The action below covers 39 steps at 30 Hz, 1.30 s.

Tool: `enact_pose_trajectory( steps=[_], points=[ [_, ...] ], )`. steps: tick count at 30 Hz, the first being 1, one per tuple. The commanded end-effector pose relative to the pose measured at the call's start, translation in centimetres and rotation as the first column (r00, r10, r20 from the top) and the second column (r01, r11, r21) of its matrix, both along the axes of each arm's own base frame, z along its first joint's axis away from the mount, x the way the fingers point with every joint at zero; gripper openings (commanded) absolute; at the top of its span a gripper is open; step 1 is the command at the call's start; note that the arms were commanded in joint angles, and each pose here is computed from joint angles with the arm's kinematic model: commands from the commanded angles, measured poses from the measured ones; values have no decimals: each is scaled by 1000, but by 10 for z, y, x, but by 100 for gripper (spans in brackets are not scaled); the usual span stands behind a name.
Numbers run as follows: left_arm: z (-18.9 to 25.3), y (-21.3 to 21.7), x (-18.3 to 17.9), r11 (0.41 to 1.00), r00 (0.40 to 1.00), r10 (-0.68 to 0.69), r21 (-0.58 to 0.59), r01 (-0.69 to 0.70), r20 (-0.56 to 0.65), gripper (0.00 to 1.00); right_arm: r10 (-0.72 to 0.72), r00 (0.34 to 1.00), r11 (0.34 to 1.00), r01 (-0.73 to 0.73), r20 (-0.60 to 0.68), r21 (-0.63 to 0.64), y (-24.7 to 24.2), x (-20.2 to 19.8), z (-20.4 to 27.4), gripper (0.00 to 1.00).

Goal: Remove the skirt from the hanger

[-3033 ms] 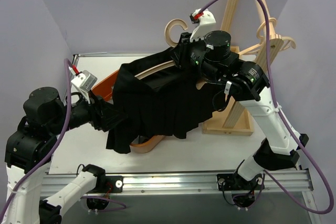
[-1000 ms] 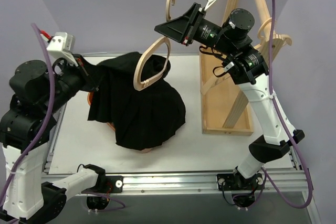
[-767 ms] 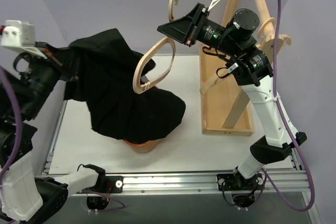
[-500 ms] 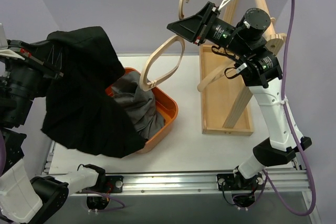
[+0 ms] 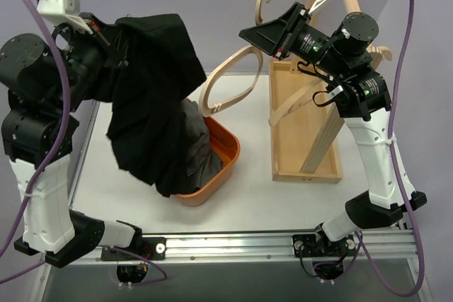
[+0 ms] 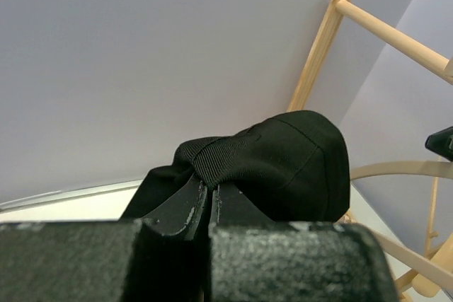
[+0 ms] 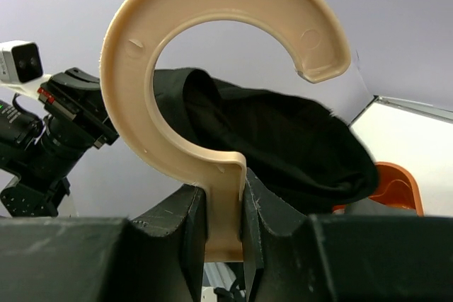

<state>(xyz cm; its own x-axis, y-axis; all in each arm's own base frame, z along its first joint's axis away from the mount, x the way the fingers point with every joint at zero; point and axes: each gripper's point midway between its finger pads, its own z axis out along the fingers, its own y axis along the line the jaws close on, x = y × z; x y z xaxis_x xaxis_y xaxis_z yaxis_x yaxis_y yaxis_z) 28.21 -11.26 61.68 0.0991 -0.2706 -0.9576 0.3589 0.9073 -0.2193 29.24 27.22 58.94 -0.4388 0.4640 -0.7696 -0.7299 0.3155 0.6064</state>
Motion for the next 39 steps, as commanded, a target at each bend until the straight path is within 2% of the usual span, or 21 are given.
enact_pose_trajectory(
  steps=[1,4,9,11,13,15,16,17,24,27,31,34,35,39],
  points=[
    [57,-8,-18,994,978,-71,-72,87,196,2,11,996,999,-14,92,35,-13,-24,25,0],
    [57,-20,-4,990,974,-104,-68,120,200,2,0,996,999,-3,91,35,-18,-24,25,0],
    [34,-35,20,983,979,-148,-85,160,139,2,-13,996,999,10,86,34,-24,-22,24,0],
    [30,-31,10,983,979,-147,-94,160,139,2,-17,997,999,14,81,33,-25,-22,23,0],
    [7,-29,18,986,987,-132,-94,141,88,2,-23,997,999,21,78,32,-27,-21,21,0],
    [2,-14,2,988,991,-104,-105,113,89,2,-24,997,999,22,74,31,-27,-20,20,0],
    [-18,-14,9,990,994,-102,-98,105,37,2,-25,997,999,23,74,32,-28,-20,20,0],
    [-20,-8,-1,989,994,-100,-104,104,35,2,-23,997,999,21,70,31,-27,-19,18,0],
    [-106,-6,-9,989,971,-136,-90,121,-196,2,-16,998,999,14,53,39,-25,-16,12,0],
    [-137,-21,-8,975,932,-220,-103,199,-287,2,-16,999,999,15,44,39,-25,-14,9,0],
    [-155,-52,-4,912,851,-410,-167,375,-329,2,-14,999,999,12,45,43,-25,-13,10,0],
    [-161,-79,-2,815,746,-579,-246,524,-330,2,-14,999,999,12,46,42,-25,-14,10,0],
    [-162,-90,-1,761,688,-648,-279,585,-326,2,-14,999,999,12,43,41,-25,-14,9,0],
    [-166,-106,1,658,588,-752,-371,655,-297,2,-13,999,999,11,46,41,-25,-16,9,0]
  ],
)
